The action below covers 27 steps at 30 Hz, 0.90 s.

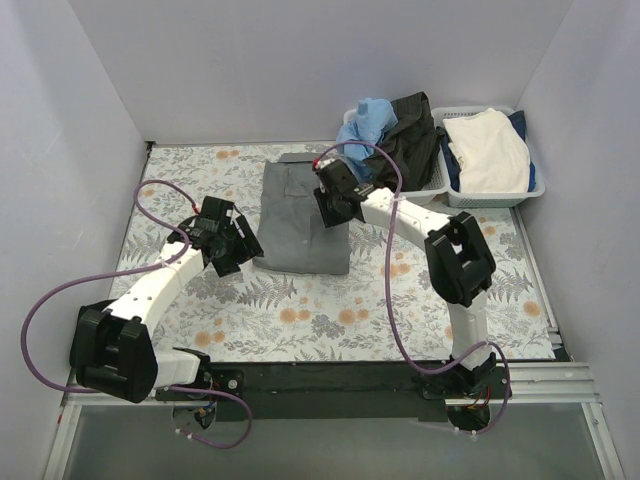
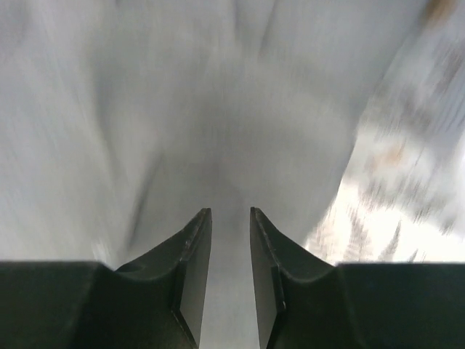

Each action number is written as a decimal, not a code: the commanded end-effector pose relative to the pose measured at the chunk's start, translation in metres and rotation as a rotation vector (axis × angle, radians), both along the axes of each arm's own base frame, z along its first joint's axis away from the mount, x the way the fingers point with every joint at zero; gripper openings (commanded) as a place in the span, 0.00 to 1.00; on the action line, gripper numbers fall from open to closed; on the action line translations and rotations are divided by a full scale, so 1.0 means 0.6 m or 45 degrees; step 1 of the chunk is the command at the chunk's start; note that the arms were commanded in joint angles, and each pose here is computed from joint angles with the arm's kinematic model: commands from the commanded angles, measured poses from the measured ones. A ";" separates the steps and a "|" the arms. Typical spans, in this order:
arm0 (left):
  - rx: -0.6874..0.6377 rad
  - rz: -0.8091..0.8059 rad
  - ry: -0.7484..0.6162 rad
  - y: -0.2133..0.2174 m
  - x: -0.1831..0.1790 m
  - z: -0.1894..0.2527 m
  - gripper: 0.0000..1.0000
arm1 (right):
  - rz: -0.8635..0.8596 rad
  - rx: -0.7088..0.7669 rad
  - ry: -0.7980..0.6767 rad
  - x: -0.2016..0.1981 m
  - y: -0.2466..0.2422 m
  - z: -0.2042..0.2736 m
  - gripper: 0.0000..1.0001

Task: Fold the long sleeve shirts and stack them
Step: Fold the shirt

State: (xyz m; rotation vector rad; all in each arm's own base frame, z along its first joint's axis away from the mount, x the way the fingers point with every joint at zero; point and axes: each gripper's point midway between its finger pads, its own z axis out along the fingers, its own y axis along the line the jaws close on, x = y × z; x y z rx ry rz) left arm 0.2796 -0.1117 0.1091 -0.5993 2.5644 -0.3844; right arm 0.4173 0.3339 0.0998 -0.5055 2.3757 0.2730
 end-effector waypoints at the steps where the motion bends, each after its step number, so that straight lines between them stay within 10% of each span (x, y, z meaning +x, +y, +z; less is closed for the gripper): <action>1: -0.022 0.071 0.001 0.002 -0.001 -0.005 0.69 | 0.105 -0.047 0.173 -0.105 -0.044 -0.039 0.35; 15: -0.040 0.294 0.099 0.039 -0.031 -0.028 0.77 | 0.455 0.045 0.476 -0.257 0.061 -0.145 0.30; 20: -0.076 0.437 0.136 0.078 -0.050 -0.048 0.79 | 0.702 0.152 0.403 -0.289 0.194 -0.065 0.31; 27: -0.088 0.531 0.139 0.098 -0.042 -0.060 0.80 | 0.458 0.117 0.131 -0.203 0.126 0.050 0.36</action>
